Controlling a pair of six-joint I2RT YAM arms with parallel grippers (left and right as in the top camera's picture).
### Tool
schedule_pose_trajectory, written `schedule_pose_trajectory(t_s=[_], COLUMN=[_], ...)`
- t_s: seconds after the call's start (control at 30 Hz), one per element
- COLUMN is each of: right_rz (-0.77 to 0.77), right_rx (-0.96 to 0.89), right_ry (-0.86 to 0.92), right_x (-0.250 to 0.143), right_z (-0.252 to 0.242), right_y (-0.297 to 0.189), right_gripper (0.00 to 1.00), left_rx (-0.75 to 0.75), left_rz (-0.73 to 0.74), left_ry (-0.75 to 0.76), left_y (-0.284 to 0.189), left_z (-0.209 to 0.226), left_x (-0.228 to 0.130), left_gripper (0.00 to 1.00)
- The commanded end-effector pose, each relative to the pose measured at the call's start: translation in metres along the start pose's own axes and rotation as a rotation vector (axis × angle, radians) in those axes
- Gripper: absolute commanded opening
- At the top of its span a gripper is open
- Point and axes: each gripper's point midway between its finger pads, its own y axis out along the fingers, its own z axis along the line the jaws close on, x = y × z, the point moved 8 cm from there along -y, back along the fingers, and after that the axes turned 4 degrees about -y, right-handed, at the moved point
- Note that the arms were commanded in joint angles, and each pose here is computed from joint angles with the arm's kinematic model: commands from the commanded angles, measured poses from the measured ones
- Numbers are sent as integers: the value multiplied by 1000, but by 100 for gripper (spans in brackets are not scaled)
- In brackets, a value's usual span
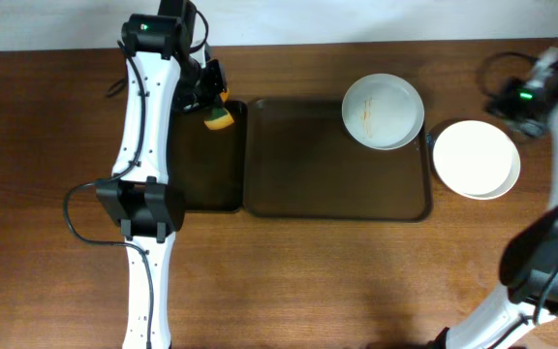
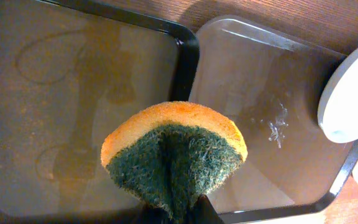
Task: Clean dirty plates on tray and stack at the side
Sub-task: 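Lift the plate with right gripper and stack it on the side plates, then move right gripper back and grasp rim of the last white plate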
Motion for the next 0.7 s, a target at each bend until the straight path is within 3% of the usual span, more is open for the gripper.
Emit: schedule_pose_trajectory(t_s=[0.0,0.07,0.17,0.33,0.4,0.57,0.67], right_rz=[128,202,233,274,270,282,353], right_rx=[-7,-143,-189,-205,-202,-200,-218], right_ry=[-117,-92,-71,-75,-77,-86,-131], right_x=[-28,-53,-63,-72,-72,-76,-92], right_z=[61,83,88,85,84,84,88], right_y=[41,76,96,124,136,153,152], right_gripper=[48,34,26,28,38,38,5], left_rx=[8,11,10,10,10,10,10], left_rz=[0,-4,-4,-3,-4,-3,-4], left_ry=[29,35,35,35,35,35,35], left_y=[4,5,5,5,5,5,5], left_z=[-5,-7,-7,-7,-7,-7,-7], left_x=[-2,-2,-2,-2,-2,-2,-2], left_gripper=[0,0,0,0,0,0,0])
